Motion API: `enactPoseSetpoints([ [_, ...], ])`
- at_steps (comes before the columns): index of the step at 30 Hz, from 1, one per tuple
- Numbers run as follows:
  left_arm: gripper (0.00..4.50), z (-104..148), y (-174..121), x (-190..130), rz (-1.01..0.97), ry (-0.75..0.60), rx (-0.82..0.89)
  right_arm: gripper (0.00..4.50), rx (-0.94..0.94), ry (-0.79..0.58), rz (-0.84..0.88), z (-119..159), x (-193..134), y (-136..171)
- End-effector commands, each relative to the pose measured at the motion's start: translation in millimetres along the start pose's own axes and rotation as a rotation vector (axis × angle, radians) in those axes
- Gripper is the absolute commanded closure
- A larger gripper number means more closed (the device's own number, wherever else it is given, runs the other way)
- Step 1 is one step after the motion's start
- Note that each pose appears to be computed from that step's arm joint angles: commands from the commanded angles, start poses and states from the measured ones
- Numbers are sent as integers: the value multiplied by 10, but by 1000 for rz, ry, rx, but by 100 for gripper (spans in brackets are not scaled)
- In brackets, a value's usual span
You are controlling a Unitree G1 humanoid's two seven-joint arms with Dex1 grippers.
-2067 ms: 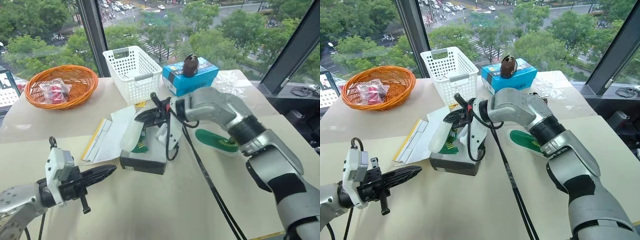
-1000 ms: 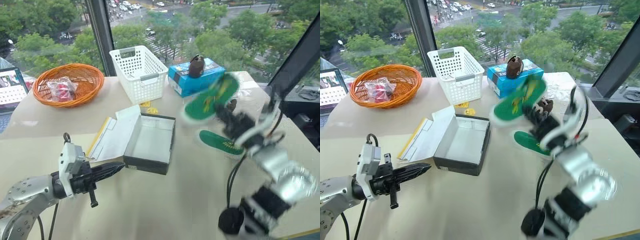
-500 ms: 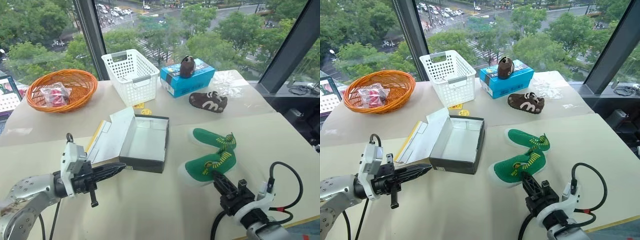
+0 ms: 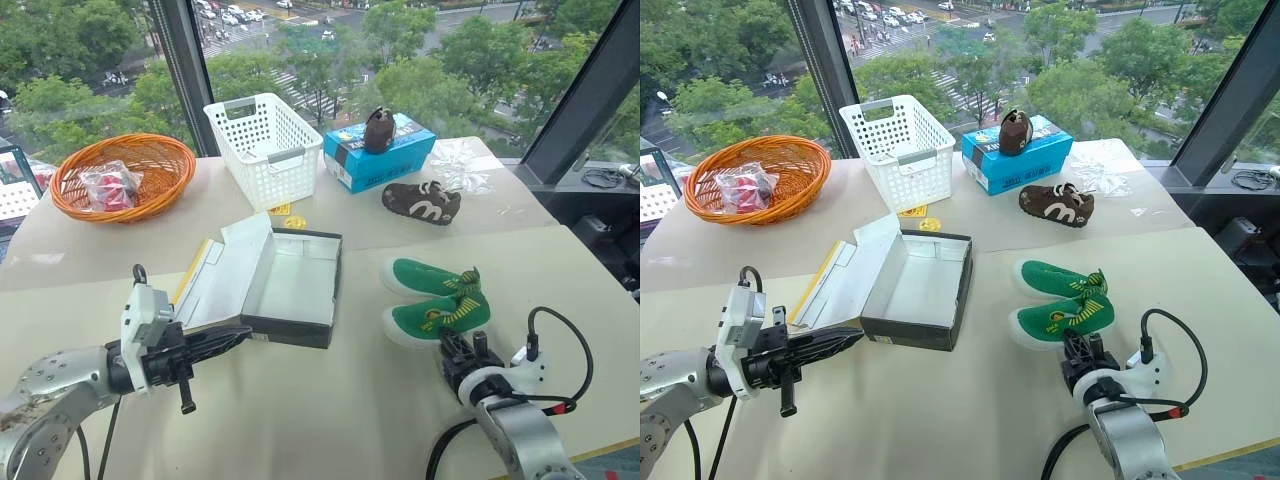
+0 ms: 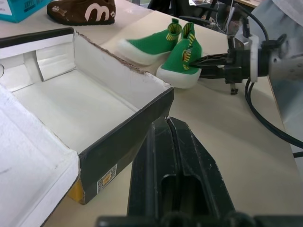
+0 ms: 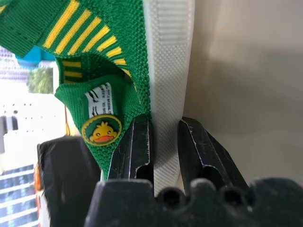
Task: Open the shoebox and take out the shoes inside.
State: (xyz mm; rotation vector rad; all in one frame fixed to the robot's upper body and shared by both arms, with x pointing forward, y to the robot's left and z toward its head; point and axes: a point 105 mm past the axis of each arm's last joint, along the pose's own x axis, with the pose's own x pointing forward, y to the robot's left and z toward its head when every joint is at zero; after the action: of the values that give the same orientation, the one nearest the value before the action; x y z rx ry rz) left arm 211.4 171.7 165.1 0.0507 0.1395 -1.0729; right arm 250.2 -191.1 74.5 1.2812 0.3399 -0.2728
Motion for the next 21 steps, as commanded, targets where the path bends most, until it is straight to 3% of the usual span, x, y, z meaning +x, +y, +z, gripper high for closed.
enactPoseSetpoints([
  [1, 450, 71, 3, -29, 2, -1, 36, 379, 34, -58, -127, 88, 161, -199],
  [12, 450, 72, 2, -46, 14, -1, 37, 379, 2, -82, -173, 119, 504, -176],
  [21, 450, 66, -9, -42, 17, -3, 33, 80, -215, -76, -176, 239, 382, -158],
])
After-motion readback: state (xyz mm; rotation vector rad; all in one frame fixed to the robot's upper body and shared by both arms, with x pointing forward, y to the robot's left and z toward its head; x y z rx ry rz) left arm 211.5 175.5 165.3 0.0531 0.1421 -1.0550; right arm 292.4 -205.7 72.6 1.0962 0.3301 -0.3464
